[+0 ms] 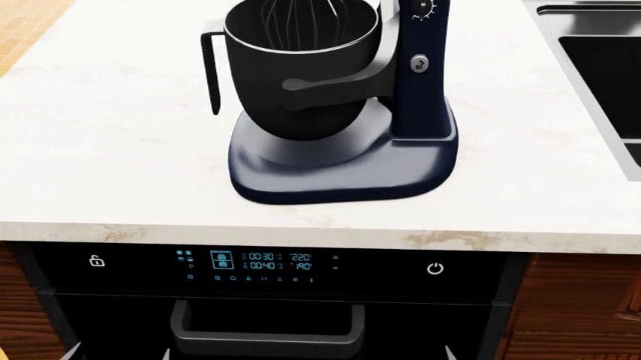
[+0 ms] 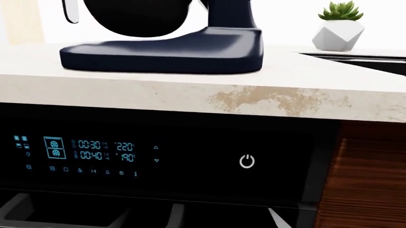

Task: Open the stand mixer head.

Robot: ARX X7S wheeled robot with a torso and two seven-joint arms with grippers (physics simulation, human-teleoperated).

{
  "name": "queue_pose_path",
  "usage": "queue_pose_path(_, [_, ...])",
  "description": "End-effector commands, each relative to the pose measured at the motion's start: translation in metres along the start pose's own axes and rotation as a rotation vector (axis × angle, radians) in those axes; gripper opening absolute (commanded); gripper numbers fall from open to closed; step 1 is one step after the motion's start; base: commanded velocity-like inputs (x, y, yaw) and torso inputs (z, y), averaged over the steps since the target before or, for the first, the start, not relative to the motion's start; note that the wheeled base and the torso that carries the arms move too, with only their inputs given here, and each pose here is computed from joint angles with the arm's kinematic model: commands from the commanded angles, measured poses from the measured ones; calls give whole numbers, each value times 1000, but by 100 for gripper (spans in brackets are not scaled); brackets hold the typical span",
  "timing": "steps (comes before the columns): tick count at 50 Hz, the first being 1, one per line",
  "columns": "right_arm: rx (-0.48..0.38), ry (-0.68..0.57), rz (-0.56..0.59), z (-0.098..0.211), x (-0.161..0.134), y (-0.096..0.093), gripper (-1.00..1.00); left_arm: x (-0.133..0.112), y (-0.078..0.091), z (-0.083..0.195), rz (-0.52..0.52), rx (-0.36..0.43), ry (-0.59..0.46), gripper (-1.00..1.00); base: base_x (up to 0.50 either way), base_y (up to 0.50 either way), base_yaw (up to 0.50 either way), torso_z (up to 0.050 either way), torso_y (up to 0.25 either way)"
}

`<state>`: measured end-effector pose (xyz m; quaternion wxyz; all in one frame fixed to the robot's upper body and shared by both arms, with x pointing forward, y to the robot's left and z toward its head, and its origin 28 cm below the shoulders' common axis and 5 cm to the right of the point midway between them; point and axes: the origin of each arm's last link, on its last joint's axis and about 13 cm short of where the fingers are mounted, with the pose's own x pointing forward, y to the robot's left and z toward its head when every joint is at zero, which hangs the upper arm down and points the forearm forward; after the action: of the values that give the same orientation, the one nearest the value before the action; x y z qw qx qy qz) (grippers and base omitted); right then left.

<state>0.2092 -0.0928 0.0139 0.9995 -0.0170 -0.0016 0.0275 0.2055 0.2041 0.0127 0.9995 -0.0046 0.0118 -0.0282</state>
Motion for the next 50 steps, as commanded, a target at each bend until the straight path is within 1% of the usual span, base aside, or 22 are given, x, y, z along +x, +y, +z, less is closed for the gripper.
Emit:
queue_pose_path(1, [-4, -4, -2, 0, 0, 1, 100, -4, -1, 3, -53, -31, 9, 100, 0, 0, 0, 50, 0])
queue_pose_path(2, [-7, -4, -5, -1, 0, 0, 100, -4, -1, 4, -71, -52, 2, 100, 0, 0, 0, 50, 0])
queue_pose_path(3, [-6, -2, -3, -1, 0, 0, 100, -4, -1, 3, -61, -31, 10, 100, 0, 0, 0, 50, 0])
queue_pose_path(10, [-9, -3, 5, -1, -1, 1, 100, -5, -1, 6, -51, -49, -18, 100, 0, 0, 0, 46, 0])
queue_pose_path(15, [-11, -3, 5, -1, 0, 1, 100, -7, -2, 6, -76, -61, -1, 100, 0, 0, 0, 0, 0])
queue_pose_path(16, [-16, -2, 3, -1, -1, 1, 100, -7, -2, 6, -79, -88, 22, 100, 0, 0, 0, 50, 0])
queue_pose_path(20, [-14, -2, 2, -1, -1, 1, 100, -6, -1, 5, -74, -66, 14, 100, 0, 0, 0, 50, 0])
queue_pose_path(31, [-17, 0, 3, -1, 0, 1, 100, -5, -1, 5, -59, -66, 4, 100, 0, 0, 0, 50, 0])
queue_pose_path(32, [-19, -1, 4, -1, -1, 1, 100, -4, -1, 3, -37, -17, 18, 100, 0, 0, 0, 45, 0])
queue_pose_path(35, [1, -4, -10, 6, 0, 1, 100, -6, -2, 7, -45, -17, 2, 100, 0, 0, 0, 0, 0])
queue_pose_path(37, [-20, -41, -90, 24, 3, -2, 100, -5, -3, 19, -26, -39, 42, 100, 0, 0, 0, 0, 0])
queue_pose_path(38, [1, -76, -40, 39, 1, 1, 100, -5, -1, 32, -16, -68, 44, 100, 0, 0, 0, 0, 0])
queue_pose_path(39, [-28, -101, -45, 50, 1, 2, 100, -3, 0, 43, -10, -63, 32, 100, 0, 0, 0, 0, 0])
queue_pose_path(40, [12, -124, -55, 64, 1, 1, 100, 0, 1, 53, -3, -55, 32, 100, 0, 0, 0, 0, 0])
queue_pose_path(41, [-17, -163, -47, 80, 3, 0, 100, 3, 2, 67, 8, -83, 2, 100, 0, 0, 0, 0, 0])
queue_pose_path(42, [-10, -199, -40, 95, 4, -1, 100, 6, 2, 79, 12, -105, -15, 100, 0, 0, 0, 0, 0])
queue_pose_path(43, [-7, -204, -49, 101, 5, -2, 100, 8, 2, 84, 13, -104, -27, 100, 0, 0, 0, 0, 0])
queue_pose_path(44, [-11, -263, -46, 124, 6, -2, 100, 11, 1, 101, 11, -121, -73, 100, 0, 0, 0, 0, 0])
queue_pose_path(45, [-15, -303, -51, 137, 8, -3, 100, 13, 1, 107, 9, -121, -110, 100, 0, 0, 0, 0, 0])
queue_pose_path(46, [8, -334, -68, 147, 8, -4, 100, 14, 2, 120, 11, -142, -151, 100, 0, 0, 0, 0, 0])
queue_pose_path(47, [-16, -351, -61, 154, 9, -5, 100, 15, 3, 127, 12, -147, -169, 100, 0, 0, 0, 0, 0])
queue_pose_path(50, [-18, -395, -70, 174, 14, -6, 100, 16, 4, 147, 8, -166, -239, 100, 0, 0, 0, 0, 0])
